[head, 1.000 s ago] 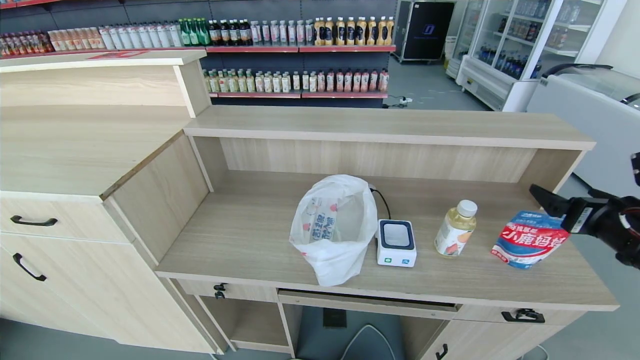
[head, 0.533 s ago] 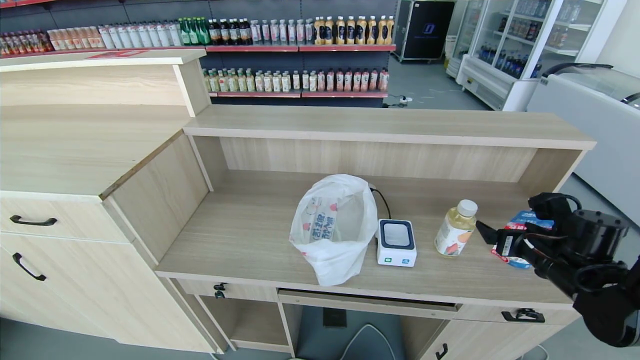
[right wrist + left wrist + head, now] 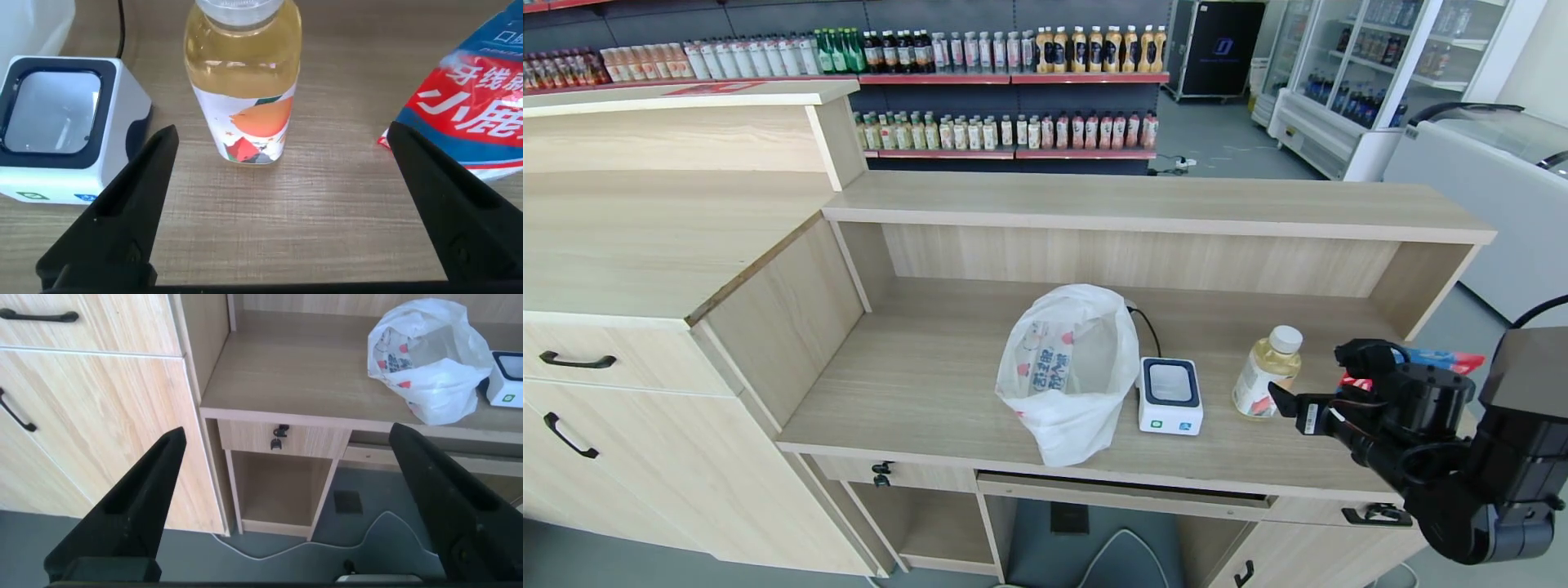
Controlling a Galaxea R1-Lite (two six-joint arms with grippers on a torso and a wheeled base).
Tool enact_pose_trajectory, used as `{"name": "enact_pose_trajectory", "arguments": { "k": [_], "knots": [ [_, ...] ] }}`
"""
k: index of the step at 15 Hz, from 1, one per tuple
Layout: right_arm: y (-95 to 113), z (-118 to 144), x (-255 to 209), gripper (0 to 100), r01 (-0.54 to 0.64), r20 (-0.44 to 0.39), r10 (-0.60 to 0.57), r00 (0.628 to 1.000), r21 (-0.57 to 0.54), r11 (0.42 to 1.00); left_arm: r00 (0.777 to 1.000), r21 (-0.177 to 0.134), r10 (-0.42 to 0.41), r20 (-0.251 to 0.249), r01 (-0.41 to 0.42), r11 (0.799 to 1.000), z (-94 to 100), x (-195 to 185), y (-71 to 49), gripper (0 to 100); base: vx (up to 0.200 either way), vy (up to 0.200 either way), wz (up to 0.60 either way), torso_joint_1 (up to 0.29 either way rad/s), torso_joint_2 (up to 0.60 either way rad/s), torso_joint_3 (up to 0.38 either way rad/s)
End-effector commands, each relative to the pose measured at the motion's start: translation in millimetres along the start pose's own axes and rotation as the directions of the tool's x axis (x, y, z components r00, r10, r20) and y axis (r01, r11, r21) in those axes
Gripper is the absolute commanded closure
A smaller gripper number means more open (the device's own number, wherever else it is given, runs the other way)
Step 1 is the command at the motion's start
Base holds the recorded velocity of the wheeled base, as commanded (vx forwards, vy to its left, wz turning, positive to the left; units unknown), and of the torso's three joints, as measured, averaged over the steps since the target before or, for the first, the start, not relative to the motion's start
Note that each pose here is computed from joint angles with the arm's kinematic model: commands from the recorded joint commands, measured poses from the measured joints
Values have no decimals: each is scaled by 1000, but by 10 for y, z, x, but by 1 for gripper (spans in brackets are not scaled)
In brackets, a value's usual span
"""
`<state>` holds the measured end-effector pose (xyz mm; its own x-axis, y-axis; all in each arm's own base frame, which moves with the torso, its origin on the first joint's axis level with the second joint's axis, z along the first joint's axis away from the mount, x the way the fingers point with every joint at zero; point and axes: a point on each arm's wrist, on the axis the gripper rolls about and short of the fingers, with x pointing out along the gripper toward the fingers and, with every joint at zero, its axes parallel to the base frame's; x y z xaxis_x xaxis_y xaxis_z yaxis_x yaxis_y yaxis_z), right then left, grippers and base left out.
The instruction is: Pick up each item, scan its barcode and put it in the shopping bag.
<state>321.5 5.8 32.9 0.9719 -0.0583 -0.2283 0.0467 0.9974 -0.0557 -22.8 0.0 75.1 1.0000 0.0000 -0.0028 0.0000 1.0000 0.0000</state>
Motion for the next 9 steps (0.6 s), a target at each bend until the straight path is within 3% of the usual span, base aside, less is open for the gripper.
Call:
{"name": "enact_pose_trajectory", "arguments": {
  "k": [1, 5, 9],
  "knots": [
    [22, -85, 136, 0, -3, -5, 3, 1000, 2, 1000, 1000, 0, 0, 0, 0, 1000, 0, 0, 0, 0, 0, 0, 0, 0, 0, 0],
    [102, -75, 376, 0, -18, 40, 17, 999, 8, 1000, 1000, 0, 0, 0, 0, 1000, 0, 0, 0, 0, 0, 0, 0, 0, 0, 0],
    [231, -176, 498, 0, -23, 35, 23, 999, 10, 1000, 1000, 0, 0, 0, 0, 1000, 0, 0, 0, 0, 0, 0, 0, 0, 0, 0]
  ]
}}
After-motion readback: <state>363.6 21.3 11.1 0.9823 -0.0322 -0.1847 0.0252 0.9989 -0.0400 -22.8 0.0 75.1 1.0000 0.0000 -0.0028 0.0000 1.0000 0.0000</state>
